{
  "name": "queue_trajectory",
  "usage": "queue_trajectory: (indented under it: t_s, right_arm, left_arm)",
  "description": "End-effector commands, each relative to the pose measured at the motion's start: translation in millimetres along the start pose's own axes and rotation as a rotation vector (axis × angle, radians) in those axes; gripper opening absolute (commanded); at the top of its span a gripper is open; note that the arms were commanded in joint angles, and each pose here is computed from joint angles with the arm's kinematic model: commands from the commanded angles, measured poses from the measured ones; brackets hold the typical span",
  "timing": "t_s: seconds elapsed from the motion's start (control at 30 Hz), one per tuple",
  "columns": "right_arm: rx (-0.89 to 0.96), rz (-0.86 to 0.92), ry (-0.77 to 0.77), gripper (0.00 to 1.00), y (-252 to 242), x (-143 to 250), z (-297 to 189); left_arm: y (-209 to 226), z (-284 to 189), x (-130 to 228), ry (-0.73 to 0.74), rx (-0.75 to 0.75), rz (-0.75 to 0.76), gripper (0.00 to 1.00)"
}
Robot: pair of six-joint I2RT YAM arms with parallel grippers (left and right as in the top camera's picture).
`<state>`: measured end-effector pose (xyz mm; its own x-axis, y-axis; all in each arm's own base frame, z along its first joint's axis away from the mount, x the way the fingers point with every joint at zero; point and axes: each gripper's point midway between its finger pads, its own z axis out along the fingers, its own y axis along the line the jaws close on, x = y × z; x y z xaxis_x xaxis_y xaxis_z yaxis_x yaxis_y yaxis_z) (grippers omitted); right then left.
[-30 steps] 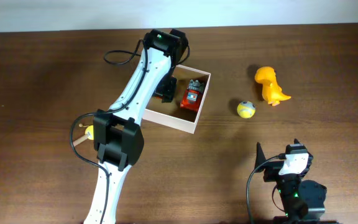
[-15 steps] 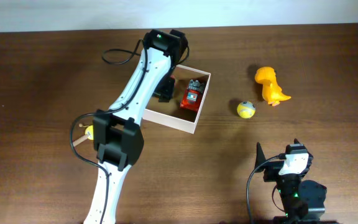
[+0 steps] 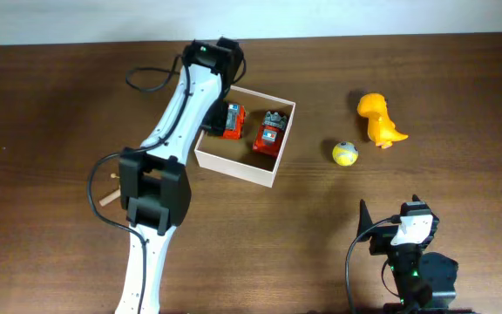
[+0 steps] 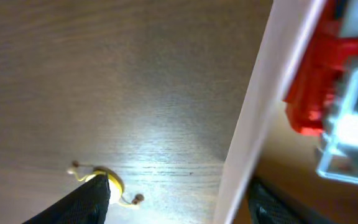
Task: Pack container
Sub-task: 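Lower the truck into the box's left side beside the first truck, then set the truck upright against the box's left wall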
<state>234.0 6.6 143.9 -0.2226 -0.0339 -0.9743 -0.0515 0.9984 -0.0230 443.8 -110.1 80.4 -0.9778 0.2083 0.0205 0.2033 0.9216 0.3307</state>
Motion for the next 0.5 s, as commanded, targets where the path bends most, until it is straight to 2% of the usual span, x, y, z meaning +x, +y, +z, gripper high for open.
queue_trajectory:
  t_s: [0.0,0.23,0.47]
  right_arm:
    - [-0.013,-0.008,-0.003,0.99,2.7,1.3,0.2]
    - [-0.013,-0.008,-0.003,0.99,2.7,1.3,0.2]
    - [-0.013,-0.008,-0.003,0.99,2.7,1.3,0.2]
  left_arm:
    - [-4.9,12.8,7.7,0.032,0.005,0.012,0.72]
    - [-24.4,23.4,17.1,0.078,0.096,0.016,0.72]
    - [-33.0,20.0,36.4,0.17,0.148,-0.095,0.72]
